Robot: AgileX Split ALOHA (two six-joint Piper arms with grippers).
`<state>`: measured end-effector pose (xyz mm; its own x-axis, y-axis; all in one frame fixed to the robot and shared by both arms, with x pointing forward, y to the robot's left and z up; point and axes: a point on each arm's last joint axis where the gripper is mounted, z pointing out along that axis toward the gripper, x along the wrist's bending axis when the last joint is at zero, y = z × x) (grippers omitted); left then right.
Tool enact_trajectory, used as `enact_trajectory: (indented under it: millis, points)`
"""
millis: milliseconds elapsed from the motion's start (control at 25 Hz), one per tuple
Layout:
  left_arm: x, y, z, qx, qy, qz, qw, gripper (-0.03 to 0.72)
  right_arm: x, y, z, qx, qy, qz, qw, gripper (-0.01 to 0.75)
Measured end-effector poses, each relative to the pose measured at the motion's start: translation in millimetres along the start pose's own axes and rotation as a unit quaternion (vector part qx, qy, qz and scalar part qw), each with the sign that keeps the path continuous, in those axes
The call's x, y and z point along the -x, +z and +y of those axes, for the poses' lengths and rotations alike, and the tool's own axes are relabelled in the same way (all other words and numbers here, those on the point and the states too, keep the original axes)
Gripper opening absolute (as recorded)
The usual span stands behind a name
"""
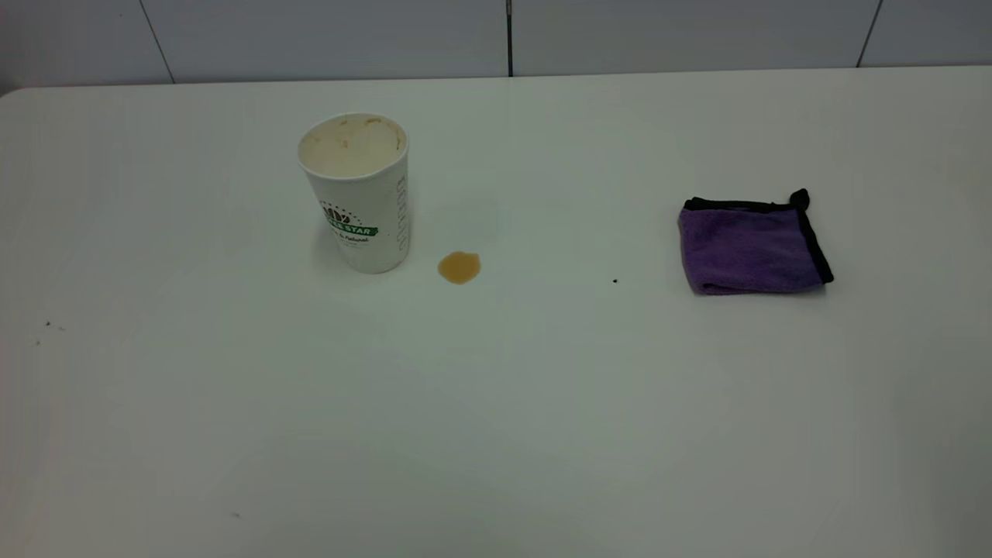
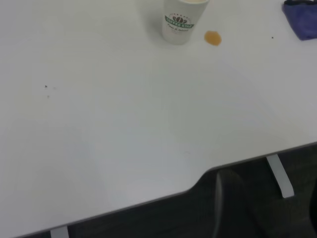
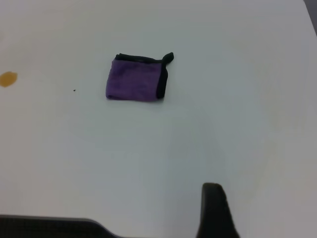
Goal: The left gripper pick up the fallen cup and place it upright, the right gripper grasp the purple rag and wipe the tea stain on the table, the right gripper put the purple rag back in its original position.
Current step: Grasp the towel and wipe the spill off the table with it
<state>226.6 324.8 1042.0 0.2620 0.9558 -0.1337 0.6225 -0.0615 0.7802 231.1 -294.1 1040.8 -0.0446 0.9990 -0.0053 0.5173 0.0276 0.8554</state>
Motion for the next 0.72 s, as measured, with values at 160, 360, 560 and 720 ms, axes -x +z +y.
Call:
enact_trajectory:
  millis: [160,360,560,720]
  points:
    - [-7,0,3,0.014,0.009,0.040,0.999,0.414,0,0,0,0.000,0.000,0.000,1.000,0.533]
    - [-11,0,3,0.019,0.023,0.059,0.998,0.414,0,0,0,0.000,0.000,0.000,1.000,0.533]
    - [-2,7,-3,-0.005,0.062,0.016,0.998,0.414,0,0,0,0.000,0.000,0.000,1.000,0.533]
    - [6,9,-6,-0.013,0.119,-0.029,0.992,0.414,0,0,0,0.000,0.000,0.000,1.000,0.533]
